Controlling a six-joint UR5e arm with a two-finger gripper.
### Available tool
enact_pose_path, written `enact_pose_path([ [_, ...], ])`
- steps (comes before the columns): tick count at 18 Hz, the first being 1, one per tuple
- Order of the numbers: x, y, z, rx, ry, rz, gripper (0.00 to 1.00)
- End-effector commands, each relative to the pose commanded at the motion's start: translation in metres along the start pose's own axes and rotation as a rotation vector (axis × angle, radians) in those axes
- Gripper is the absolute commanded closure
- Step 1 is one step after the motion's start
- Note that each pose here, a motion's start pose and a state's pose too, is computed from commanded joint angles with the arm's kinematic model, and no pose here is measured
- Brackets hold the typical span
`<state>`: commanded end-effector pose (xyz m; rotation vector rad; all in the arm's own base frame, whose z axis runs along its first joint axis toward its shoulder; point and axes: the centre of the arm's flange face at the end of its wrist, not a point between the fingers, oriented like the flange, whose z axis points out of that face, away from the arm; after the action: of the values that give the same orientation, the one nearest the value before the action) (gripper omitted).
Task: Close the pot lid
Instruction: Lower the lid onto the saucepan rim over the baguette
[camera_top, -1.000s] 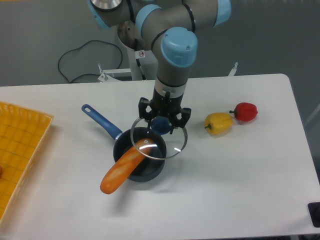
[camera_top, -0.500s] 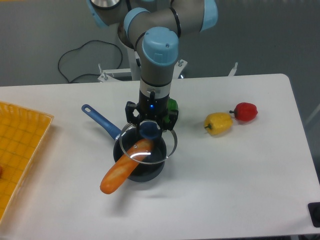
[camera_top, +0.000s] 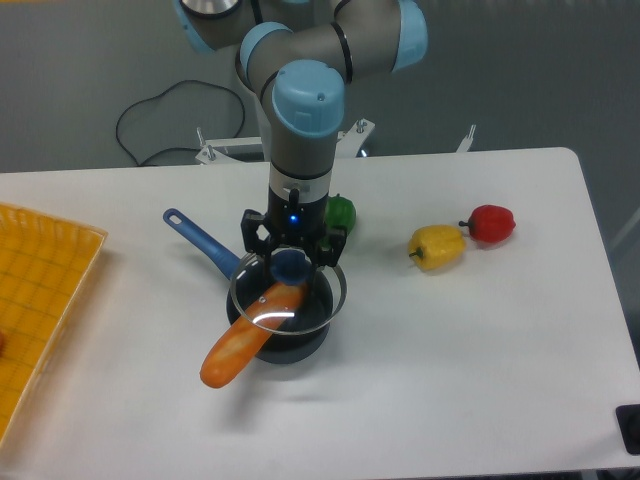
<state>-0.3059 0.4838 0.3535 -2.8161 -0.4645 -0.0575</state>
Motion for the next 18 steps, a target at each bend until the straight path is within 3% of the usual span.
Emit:
enact_pose_path([
  [9,0.016,0.011,0.027,-0.006,0.013,0.022,0.6],
  [18,0.03,0.011,0.029,0.001,0.014,0.007,0.6],
])
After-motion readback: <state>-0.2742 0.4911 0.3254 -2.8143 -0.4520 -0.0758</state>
